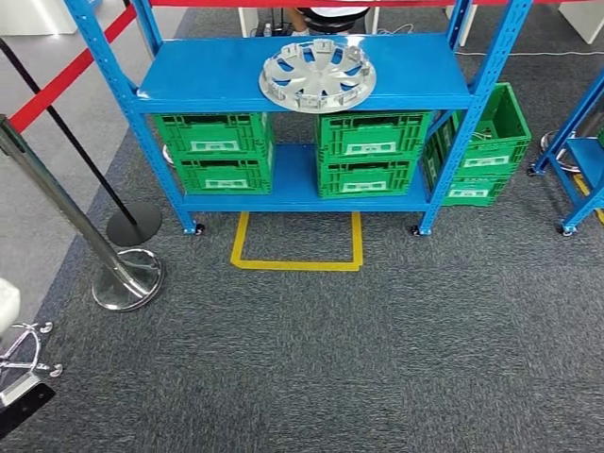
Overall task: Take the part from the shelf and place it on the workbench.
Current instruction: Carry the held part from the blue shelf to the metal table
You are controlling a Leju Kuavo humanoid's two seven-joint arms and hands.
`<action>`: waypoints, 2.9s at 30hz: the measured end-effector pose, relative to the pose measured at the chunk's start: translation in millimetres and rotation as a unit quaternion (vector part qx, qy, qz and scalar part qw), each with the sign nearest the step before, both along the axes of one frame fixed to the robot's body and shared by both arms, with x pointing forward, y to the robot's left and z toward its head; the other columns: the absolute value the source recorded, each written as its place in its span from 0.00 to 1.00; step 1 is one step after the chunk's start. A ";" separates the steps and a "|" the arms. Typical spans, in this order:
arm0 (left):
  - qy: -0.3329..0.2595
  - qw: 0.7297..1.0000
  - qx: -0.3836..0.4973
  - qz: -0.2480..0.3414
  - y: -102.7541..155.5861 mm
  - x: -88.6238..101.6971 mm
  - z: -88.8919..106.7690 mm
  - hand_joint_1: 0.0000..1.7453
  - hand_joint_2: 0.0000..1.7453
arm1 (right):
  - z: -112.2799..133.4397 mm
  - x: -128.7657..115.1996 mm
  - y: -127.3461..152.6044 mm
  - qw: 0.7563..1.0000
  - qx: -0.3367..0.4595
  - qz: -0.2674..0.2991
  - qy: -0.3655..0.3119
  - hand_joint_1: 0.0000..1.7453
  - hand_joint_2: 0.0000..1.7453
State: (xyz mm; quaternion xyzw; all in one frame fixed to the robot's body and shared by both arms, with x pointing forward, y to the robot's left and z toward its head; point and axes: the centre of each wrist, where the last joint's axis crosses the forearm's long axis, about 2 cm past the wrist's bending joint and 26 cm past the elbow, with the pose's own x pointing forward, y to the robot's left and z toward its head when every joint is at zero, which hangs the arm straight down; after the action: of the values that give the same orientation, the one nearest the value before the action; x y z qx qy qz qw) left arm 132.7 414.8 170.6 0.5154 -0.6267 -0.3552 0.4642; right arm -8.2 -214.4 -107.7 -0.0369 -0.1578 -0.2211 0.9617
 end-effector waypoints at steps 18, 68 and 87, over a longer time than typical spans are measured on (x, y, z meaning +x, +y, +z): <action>0.005 1.000 0.000 0.005 -4.9 3.1 -0.7 0.96 1.00 | -0.1 -1.3 -1.6 1.000 -0.014 0.020 0.005 0.00 0.00; 0.071 0.997 -0.037 0.016 -4.4 24.8 -13.3 0.96 1.00 | 1.0 -2.3 6.9 0.997 0.038 -0.028 0.052 0.00 0.00; -0.041 0.985 -0.166 0.009 10.0 62.2 15.0 0.96 1.00 | 1.2 -1.2 8.2 0.998 0.023 -0.040 0.038 0.00 0.00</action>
State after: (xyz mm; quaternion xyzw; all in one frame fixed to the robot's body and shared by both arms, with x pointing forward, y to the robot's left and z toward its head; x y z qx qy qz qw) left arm 194.8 424.8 185.7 0.4509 -0.6906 -0.2202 0.5208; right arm -9.4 -206.2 -106.5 -0.0292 -0.1146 -0.2612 0.9580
